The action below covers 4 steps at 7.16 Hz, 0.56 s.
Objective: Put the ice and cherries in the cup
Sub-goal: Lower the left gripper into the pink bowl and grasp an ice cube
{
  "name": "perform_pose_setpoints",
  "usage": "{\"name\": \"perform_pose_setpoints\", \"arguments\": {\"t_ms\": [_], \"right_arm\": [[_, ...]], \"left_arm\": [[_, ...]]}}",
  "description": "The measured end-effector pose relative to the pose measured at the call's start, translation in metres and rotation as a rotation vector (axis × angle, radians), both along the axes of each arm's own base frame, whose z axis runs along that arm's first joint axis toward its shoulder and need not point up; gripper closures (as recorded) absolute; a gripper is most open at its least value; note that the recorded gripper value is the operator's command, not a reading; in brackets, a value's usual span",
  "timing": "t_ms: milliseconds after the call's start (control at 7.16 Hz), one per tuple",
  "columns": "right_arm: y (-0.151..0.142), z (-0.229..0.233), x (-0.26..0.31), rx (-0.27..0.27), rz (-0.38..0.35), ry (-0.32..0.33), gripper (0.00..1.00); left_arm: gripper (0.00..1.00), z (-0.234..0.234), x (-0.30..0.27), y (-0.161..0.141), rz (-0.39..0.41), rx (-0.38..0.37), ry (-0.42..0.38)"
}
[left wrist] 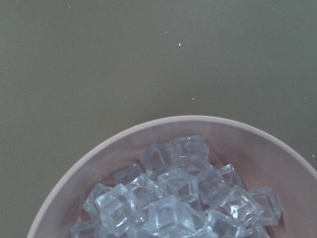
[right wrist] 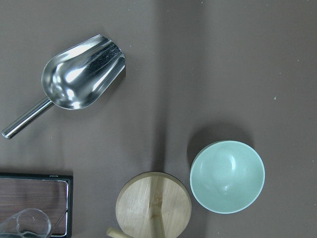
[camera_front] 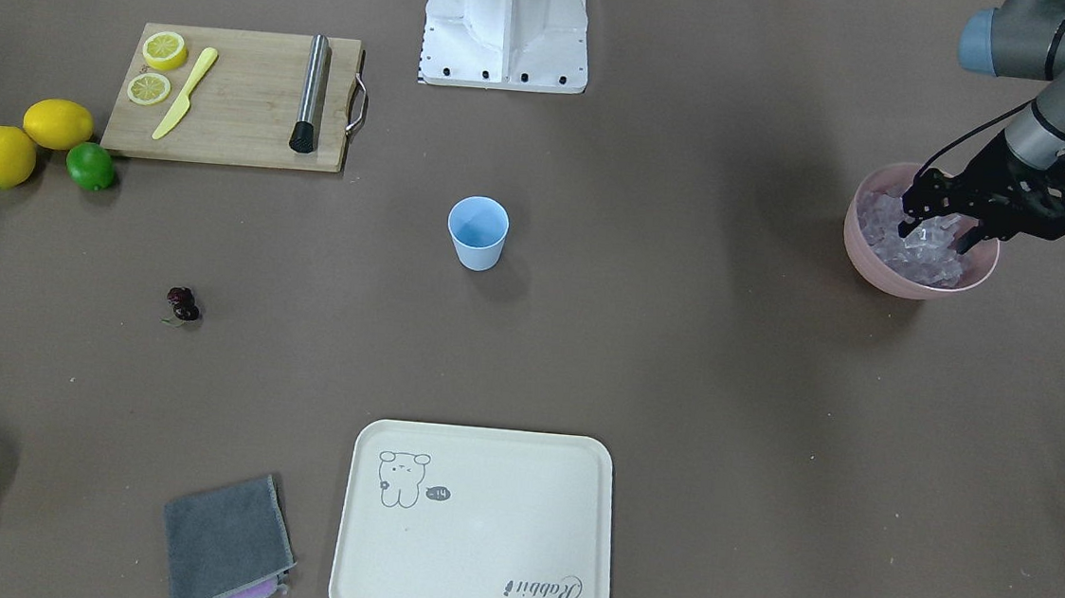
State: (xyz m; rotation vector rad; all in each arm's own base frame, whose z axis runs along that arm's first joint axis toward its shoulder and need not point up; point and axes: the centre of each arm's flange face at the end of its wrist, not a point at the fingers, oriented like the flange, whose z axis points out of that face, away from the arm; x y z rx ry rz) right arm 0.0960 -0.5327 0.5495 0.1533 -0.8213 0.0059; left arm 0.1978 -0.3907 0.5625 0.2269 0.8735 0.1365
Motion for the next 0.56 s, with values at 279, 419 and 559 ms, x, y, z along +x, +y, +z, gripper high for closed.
{"name": "perform_pose_setpoints", "arguments": {"t_ms": [279, 419, 559], "right_arm": [[0.0006, 0.0000, 0.0033, 0.000, 0.006, 0.000, 0.00], [0.0007, 0.0007, 0.0037, -0.002, 0.007, -0.001, 0.00], [0.0007, 0.0011, 0.0039, -0.003, 0.007, -0.001, 0.00]], "left_arm": [[0.42, -0.0008, 0.0000, 0.0000, -0.002, -0.001, 0.001], [0.58, -0.0015, 0.0001, 0.0000, -0.002, 0.000, 0.003], [0.74, -0.0018, 0.0001, 0.0000, -0.002, 0.000, 0.003]]}}
